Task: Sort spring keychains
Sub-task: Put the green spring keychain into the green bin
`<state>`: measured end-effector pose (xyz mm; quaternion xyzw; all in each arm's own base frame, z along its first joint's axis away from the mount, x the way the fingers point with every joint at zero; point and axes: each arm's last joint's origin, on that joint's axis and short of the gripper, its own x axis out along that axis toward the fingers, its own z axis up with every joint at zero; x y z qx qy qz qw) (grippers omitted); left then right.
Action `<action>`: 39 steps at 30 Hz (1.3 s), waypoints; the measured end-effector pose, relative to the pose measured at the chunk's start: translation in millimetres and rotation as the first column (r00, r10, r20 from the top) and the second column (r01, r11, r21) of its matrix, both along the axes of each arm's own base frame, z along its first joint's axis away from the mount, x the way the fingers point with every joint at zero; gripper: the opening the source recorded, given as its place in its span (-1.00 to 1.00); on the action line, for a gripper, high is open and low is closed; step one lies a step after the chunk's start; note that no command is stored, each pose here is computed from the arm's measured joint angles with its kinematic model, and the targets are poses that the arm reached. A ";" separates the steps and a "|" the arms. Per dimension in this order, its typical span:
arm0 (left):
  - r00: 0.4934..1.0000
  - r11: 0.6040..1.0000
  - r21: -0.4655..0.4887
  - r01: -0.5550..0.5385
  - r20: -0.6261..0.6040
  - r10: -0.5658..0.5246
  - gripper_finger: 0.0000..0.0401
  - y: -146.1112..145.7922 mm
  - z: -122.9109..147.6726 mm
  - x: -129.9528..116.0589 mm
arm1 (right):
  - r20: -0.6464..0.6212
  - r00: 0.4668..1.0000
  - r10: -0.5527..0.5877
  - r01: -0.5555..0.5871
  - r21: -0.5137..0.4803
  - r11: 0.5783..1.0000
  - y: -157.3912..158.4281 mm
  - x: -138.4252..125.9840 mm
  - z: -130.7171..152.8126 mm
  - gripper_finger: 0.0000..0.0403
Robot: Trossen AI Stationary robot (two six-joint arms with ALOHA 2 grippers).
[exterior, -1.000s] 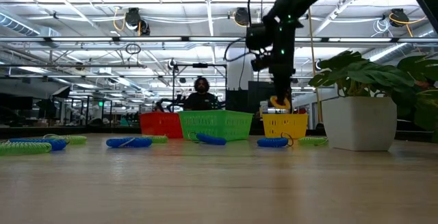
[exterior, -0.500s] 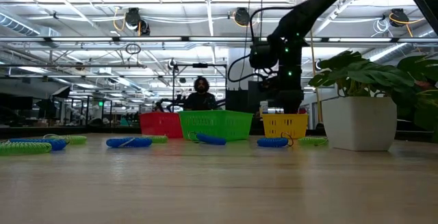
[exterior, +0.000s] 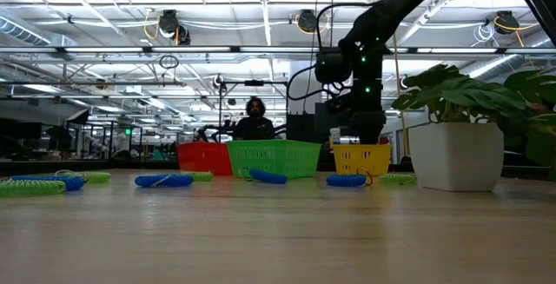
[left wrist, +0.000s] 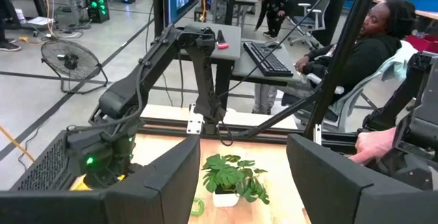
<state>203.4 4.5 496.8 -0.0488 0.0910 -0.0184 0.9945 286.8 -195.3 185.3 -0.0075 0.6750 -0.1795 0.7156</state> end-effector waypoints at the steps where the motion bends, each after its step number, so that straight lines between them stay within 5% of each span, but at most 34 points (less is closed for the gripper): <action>1: 1.000 1.000 0.000 0.000 0.000 0.000 0.14 0.0 0.0 0.0 | 0.006 1.000 0.001 -0.001 -0.006 1.000 0.3 -0.5 2.8 0.08; 25: 1.000 1.000 0.006 -0.007 0.001 0.007 0.14 1.3 0.0 0.0 | 0.206 0.974 -0.098 0.124 -0.119 0.985 52.6 -7.6 165.0 0.12; 34: 1.000 1.000 0.004 -0.007 0.000 0.007 0.14 1.3 -0.1 0.0 | 0.358 0.898 -0.257 0.285 -0.028 0.958 90.1 -6.6 214.2 0.12; 39: 1.000 1.000 -0.001 -0.008 -0.001 0.008 0.14 1.3 -0.1 0.0 | 0.394 0.845 -0.362 0.331 0.147 0.932 107.8 -4.6 221.7 0.12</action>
